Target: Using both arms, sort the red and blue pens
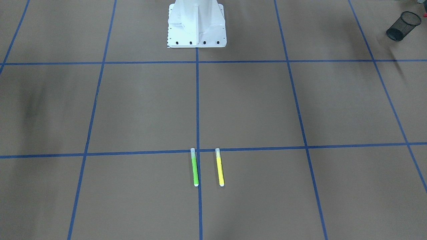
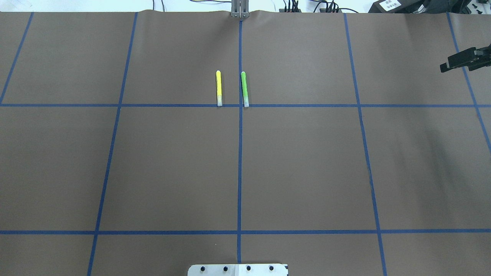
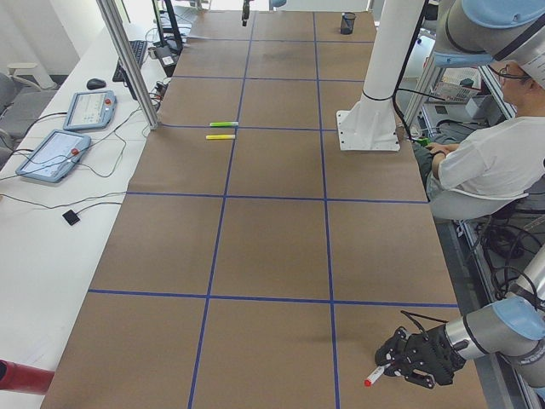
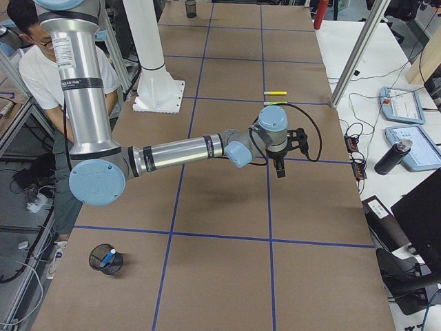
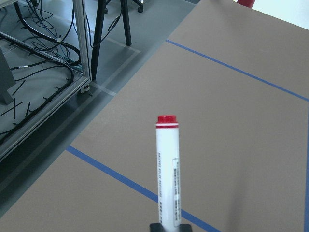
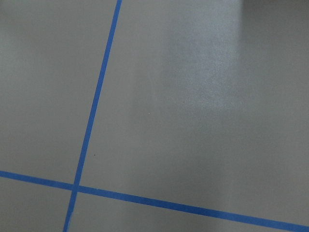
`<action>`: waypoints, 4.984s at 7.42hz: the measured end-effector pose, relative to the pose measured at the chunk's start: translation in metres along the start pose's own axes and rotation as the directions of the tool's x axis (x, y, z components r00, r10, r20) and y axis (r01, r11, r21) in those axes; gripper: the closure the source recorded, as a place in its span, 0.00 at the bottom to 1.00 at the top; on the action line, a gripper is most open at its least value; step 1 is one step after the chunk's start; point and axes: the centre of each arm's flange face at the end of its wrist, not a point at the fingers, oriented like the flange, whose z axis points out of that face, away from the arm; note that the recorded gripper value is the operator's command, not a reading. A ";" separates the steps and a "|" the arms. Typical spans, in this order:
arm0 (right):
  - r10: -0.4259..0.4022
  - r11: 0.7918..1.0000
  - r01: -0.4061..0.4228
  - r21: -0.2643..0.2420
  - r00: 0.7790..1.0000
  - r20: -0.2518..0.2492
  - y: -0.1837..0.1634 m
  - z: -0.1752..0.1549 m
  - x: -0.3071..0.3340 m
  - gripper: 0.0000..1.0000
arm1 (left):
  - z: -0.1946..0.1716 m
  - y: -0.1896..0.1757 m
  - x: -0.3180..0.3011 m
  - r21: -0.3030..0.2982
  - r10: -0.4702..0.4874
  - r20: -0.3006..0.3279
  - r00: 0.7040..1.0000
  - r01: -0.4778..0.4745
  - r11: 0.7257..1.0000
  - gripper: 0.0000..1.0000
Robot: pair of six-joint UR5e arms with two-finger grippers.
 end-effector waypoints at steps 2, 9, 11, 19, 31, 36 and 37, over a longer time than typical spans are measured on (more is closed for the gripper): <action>-0.001 1.000 0.001 0.000 1.000 -0.001 0.000 0.001 0.000 0.00 | -0.015 0.011 -0.013 0.019 0.080 -0.040 0.996 -0.079 0.997 1.00; -0.001 1.000 0.001 -0.009 1.000 -0.002 0.006 0.006 0.003 0.00 | -0.015 0.025 -0.016 0.003 0.376 -0.174 0.910 -0.381 0.924 1.00; -0.002 1.000 0.002 -0.009 1.000 -0.003 0.007 0.006 0.003 0.00 | -0.005 0.020 -0.009 0.029 0.468 -0.198 0.861 -0.472 0.881 1.00; 0.000 1.000 0.000 -0.011 1.000 -0.001 0.008 0.006 0.004 0.00 | -0.011 0.029 -0.017 0.025 0.531 -0.234 0.815 -0.541 0.841 0.00; -0.005 1.000 0.005 0.005 1.000 -0.011 0.010 -0.002 0.000 0.00 | 0.200 -0.154 0.232 -0.209 0.379 -0.374 0.847 -0.475 0.855 0.00; 0.006 1.000 -0.007 -0.017 1.000 -0.030 0.007 0.006 0.001 0.00 | 0.312 -0.213 0.462 -0.418 0.372 -0.335 0.866 -0.490 0.765 0.00; 0.010 0.999 -0.012 -0.034 0.999 -0.037 0.007 0.011 0.000 0.00 | 0.324 -0.204 0.490 -0.454 0.392 -0.331 0.858 -0.509 0.732 0.00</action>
